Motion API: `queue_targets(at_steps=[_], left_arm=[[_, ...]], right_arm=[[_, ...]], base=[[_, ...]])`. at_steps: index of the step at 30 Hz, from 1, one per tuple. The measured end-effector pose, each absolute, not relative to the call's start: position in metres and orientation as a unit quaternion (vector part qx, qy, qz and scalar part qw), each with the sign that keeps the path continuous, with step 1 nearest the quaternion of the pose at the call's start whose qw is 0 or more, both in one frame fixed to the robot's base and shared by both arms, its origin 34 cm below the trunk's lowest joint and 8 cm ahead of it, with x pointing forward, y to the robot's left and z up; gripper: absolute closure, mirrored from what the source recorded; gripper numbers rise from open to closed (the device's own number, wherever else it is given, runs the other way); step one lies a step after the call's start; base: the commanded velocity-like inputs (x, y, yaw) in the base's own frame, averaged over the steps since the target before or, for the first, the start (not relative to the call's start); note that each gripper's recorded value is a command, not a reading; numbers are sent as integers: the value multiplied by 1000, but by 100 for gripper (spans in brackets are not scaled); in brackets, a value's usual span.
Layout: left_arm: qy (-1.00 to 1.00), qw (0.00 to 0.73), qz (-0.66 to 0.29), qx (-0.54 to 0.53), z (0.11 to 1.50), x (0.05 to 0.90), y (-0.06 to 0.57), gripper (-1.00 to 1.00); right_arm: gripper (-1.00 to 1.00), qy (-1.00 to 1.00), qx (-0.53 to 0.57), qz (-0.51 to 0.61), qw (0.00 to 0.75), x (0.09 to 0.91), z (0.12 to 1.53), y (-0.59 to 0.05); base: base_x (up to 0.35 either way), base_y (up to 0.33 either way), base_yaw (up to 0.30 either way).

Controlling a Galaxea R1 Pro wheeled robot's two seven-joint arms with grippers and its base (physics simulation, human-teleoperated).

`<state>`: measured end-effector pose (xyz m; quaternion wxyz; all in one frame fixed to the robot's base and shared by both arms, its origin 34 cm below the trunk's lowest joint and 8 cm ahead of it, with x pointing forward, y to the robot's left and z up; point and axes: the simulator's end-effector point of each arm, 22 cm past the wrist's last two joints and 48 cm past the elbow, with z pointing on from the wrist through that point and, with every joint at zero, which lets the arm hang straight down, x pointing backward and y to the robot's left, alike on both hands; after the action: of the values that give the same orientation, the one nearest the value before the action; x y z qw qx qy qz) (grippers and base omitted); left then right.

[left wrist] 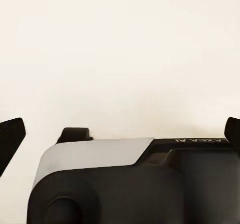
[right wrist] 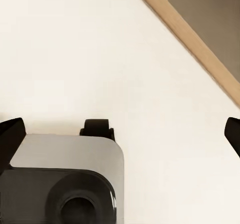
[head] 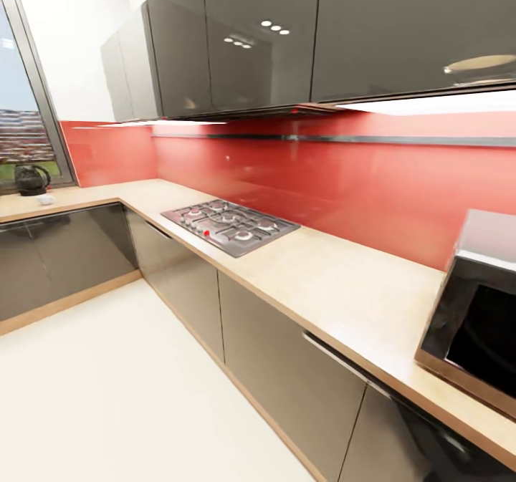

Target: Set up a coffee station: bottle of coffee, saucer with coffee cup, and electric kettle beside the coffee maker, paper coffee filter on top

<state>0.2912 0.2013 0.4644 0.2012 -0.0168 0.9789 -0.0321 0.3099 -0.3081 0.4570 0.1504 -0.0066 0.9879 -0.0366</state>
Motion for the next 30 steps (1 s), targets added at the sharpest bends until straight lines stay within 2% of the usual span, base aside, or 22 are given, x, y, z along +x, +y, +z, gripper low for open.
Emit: queue_targets(at_steps=[7,18,30], left_arm=[[979,201,-32,-17,464,291,201,-100],[979,201,-32,-17,464,291,202,-100],[979,201,-32,-17,464,291,202,-100]], right_arm=[[-100,988,-6,-33,151,310,457,-302],[-100,988,-7,-35,153,311,457,-302],[-100,987,-7,-36,154,312,457,-302]], base=[[282,174,79],[309,107,229],[324,11,242]])
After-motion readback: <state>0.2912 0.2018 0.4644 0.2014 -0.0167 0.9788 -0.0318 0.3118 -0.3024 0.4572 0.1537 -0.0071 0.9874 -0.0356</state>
